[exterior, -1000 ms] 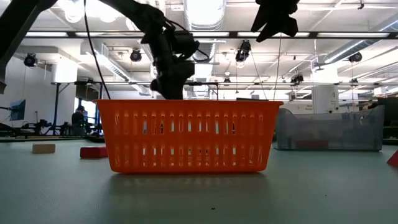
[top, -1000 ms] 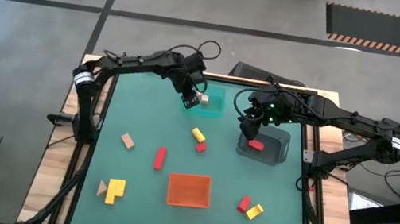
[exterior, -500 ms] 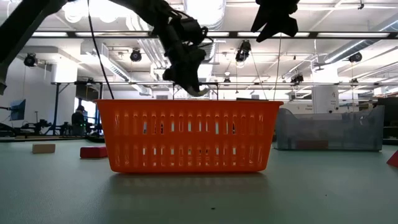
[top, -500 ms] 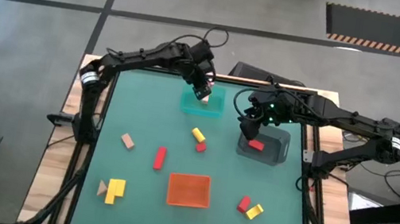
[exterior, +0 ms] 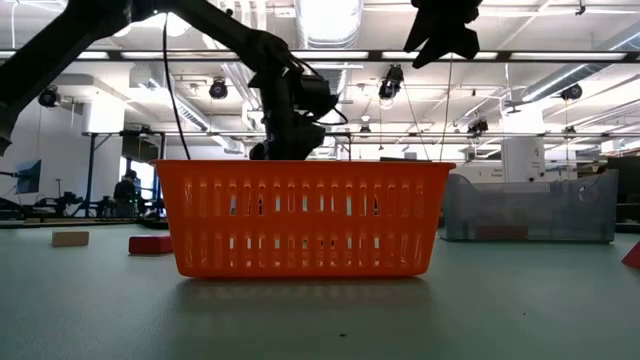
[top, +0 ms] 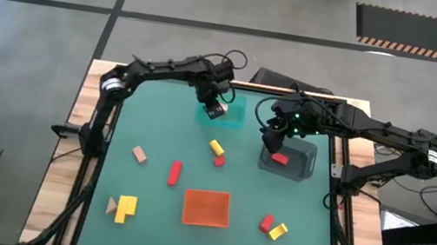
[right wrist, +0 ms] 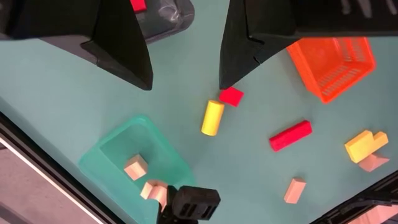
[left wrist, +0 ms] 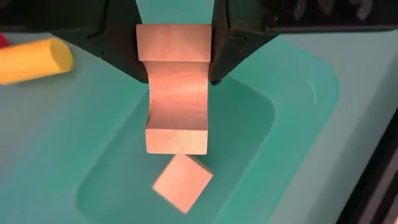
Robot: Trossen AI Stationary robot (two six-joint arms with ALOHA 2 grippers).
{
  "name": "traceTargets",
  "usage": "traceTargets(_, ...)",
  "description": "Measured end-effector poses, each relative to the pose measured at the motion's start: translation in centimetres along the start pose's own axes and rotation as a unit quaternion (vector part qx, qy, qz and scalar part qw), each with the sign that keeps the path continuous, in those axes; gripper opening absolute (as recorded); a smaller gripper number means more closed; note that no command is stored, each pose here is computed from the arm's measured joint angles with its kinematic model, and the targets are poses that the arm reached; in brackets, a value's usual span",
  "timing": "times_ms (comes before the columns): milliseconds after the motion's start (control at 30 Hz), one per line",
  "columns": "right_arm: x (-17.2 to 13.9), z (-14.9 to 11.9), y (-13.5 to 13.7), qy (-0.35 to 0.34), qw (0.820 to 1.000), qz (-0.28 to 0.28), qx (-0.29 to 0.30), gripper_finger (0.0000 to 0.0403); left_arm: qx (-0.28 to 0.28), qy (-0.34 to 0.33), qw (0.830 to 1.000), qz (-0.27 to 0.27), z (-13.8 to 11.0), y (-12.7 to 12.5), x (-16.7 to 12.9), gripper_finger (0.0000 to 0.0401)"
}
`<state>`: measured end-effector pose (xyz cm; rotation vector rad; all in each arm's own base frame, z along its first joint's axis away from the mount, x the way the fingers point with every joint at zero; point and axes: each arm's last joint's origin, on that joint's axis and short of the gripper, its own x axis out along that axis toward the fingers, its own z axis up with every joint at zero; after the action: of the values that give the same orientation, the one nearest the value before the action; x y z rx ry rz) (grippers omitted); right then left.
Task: Sort & place blocks by color
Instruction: Put the brown block into the green bin, then put the yellow block into the orange bin
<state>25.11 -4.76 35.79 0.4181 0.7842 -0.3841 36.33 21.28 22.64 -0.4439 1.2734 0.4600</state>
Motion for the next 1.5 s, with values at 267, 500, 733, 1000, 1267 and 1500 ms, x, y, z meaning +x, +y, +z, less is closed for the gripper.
traceTargets(267,0.1,-0.1,0.0,0.002,1.000,-0.001,0.003,0.0176,-0.002,0.012,1.000,0.018,0.0,0.3,1.1,0.0129)
traceTargets(500,0.1,-0.1,0.0,0.002,1.000,-0.001,0.005,0.0176,-0.002,0.006,0.999,0.035,0.1,0.4,1.1,0.0158)
traceTargets(733,0.1,-0.1,0.0,0.002,1.000,-0.001,0.005,0.0176,-0.002,0.005,0.999,0.035,0.1,0.4,1.0,0.0162)
traceTargets(1000,0.1,-0.1,0.0,0.003,0.999,0.003,0.051,0.0176,0.004,-0.028,0.999,0.030,-0.2,-0.2,-2.2,0.0163)
traceTargets(1267,0.1,-0.2,0.3,0.034,0.989,0.053,0.136,0.0176,0.034,-0.100,0.994,0.014,-1.7,-2.4,-8.1,0.0164)
traceTargets(1500,-0.1,-0.8,1.5,0.101,0.961,0.131,0.220,0.0176,0.065,-0.159,0.985,-0.006,-3.2,-4.8,-12.2,0.0164)
